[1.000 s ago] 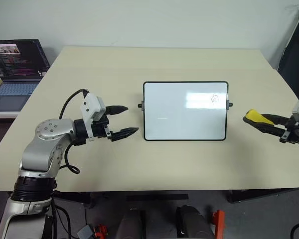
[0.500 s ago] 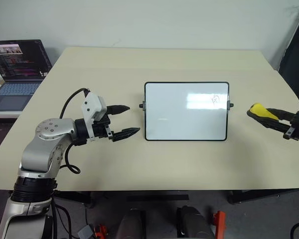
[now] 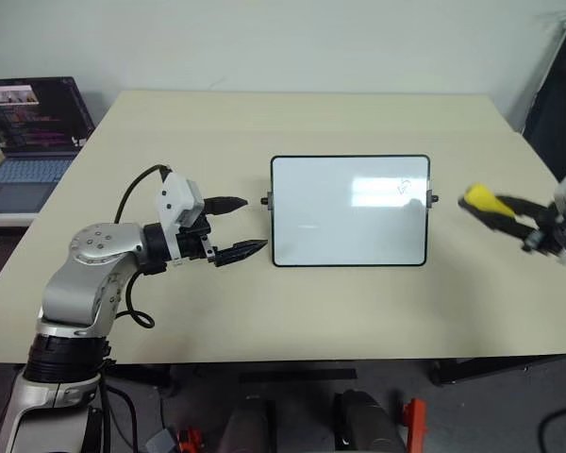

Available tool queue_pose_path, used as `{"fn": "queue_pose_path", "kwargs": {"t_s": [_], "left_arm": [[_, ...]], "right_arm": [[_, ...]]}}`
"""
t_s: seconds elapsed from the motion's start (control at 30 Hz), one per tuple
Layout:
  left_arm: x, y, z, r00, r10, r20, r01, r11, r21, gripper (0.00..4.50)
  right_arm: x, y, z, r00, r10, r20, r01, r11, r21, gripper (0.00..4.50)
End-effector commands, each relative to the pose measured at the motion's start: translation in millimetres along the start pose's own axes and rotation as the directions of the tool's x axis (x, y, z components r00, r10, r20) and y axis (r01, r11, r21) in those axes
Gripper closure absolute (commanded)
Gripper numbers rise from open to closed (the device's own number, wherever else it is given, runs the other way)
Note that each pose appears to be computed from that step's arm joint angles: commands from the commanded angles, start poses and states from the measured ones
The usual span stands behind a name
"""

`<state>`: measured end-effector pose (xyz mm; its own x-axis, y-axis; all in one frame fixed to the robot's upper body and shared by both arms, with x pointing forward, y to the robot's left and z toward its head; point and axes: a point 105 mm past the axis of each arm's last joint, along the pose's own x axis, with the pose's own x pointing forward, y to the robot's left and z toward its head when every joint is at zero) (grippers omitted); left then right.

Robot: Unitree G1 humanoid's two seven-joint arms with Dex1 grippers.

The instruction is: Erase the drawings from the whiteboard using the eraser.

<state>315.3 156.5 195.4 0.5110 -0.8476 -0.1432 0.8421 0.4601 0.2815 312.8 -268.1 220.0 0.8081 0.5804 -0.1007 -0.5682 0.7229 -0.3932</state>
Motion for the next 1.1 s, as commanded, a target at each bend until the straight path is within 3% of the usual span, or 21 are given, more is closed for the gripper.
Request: {"fn": "queue_pose_path", "kwargs": {"t_s": [0.03, 0.13, 0.2, 0.37, 0.8, 0.97, 1.1], "left_arm": [[13.8, -6.4, 11.9, 0.997, -0.044, 0.06, 0.042, 0.999, 0.032, 0.0], [22.5, -12.1, 15.1, 0.994, -0.064, 0.088, 0.062, 0.998, 0.026, 0.0], [25.5, -15.1, 14.8, 0.993, -0.073, 0.092, 0.072, 0.997, 0.024, 0.0], [27.2, -20.8, 11.9, 0.992, -0.083, 0.094, 0.082, 0.997, 0.014, 0.0], [23.8, -18.8, 10.5, 0.993, -0.075, 0.087, 0.074, 0.997, 0.013, 0.0], [24.7, -18.4, 11.0, 0.993, -0.081, 0.087, 0.08, 0.997, 0.019, 0.0], [24.6, -17.1, 11.0, 0.994, -0.078, 0.083, 0.076, 0.997, 0.024, 0.0]], "right_arm": [[60.1, -4.2, 36.0, 0.968, -0.159, 0.195, 0.173, 0.983, -0.059, 3.52], [91.6, -5.8, 40.8, 0.935, -0.267, 0.232, 0.281, 0.959, -0.029, 3.52], [101.7, -7.6, 30.2, 0.93, -0.311, 0.198, 0.333, 0.939, -0.088, 3.52], [118.3, 3.6, 9.0, 0.946, -0.29, 0.143, 0.306, 0.946, -0.106, 3.52], [112.1, -8.4, -34.9, 0.934, -0.356, 0.034, 0.358, 0.931, -0.076, 3.52], [123.3, 22.2, -49.5, 0.969, -0.246, -0.004, 0.245, 0.968, -0.054, 3.52], [127.5, 69.4, -67.3, 0.998, -0.04, -0.052, 0.037, 0.997, -0.066, 3.52]]}}
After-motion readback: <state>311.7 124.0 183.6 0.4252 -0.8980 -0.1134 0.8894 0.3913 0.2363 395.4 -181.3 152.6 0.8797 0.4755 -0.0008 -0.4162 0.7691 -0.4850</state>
